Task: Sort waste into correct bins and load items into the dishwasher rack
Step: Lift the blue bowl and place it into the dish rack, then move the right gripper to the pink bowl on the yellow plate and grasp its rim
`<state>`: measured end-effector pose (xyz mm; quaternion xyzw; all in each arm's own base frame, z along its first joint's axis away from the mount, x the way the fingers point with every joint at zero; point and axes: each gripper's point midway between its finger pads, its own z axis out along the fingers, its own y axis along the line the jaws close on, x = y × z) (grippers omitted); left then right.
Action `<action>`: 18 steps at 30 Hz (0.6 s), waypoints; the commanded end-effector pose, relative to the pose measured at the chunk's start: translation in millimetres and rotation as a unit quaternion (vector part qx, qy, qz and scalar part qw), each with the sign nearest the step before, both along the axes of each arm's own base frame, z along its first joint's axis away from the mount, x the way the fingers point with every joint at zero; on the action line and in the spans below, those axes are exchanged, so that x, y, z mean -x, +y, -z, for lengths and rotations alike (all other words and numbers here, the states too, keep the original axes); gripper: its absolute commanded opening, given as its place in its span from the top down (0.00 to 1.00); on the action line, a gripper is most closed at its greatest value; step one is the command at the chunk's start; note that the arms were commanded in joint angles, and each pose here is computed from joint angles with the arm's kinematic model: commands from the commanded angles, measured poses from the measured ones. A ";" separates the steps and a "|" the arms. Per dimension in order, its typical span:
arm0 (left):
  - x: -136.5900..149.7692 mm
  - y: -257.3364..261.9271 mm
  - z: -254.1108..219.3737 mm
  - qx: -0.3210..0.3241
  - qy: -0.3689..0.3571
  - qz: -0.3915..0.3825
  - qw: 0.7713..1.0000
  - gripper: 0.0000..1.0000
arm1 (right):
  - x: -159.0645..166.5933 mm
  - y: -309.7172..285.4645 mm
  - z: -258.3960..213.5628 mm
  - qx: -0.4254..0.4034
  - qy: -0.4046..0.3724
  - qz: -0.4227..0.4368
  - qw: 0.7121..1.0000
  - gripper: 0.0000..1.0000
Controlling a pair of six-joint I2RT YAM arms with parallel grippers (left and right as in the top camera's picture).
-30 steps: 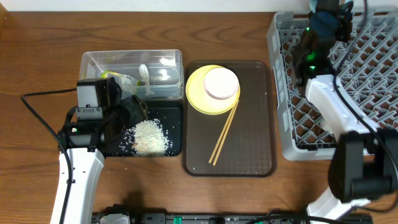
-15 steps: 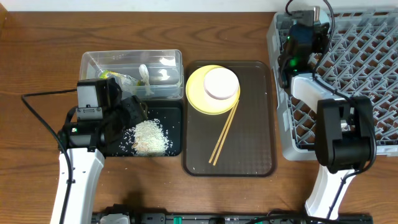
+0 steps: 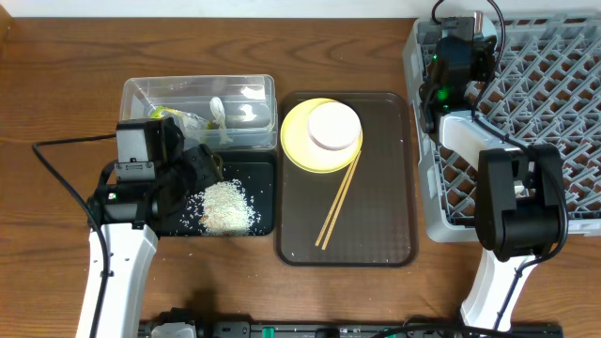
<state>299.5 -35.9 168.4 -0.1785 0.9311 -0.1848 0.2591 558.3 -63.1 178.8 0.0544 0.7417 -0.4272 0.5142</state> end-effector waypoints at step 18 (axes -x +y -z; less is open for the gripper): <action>1.5 2.5 -1.1 -0.009 -0.002 0.004 1.000 0.46 | 16.7 46.5 43.1 -0.066 0.069 -0.019 0.995 0.99</action>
